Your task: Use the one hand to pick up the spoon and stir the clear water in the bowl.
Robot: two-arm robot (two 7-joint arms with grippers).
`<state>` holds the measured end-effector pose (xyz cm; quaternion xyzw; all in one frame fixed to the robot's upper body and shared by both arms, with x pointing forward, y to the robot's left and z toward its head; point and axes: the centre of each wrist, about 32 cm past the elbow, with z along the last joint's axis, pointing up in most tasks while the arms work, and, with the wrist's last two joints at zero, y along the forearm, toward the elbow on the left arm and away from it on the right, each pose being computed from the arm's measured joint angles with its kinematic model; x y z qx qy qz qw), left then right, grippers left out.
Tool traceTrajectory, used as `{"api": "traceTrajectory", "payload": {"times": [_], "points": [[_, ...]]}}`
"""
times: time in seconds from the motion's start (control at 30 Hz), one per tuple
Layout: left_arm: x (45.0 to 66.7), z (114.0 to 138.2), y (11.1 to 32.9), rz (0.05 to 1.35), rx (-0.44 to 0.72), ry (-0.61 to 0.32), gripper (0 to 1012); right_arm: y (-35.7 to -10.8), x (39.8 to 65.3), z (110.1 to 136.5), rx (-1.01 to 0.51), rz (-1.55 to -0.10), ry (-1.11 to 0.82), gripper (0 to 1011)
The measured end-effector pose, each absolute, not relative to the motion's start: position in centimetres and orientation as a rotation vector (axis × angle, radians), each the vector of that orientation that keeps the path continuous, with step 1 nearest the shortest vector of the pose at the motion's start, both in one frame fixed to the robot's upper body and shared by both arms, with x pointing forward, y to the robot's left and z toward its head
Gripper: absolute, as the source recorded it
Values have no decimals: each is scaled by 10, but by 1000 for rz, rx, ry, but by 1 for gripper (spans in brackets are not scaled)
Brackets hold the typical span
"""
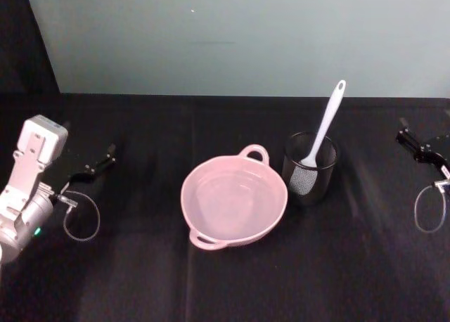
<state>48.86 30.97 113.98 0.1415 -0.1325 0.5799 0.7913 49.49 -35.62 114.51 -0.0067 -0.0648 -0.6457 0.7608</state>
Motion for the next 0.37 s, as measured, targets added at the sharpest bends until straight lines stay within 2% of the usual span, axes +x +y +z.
{"api": "traceTrajectory", "payload": {"times": [0.37], "points": [[489,1140,310,1248,305,-285,1011,-356,495,1145,-16,-1404,-142,1002]]}}
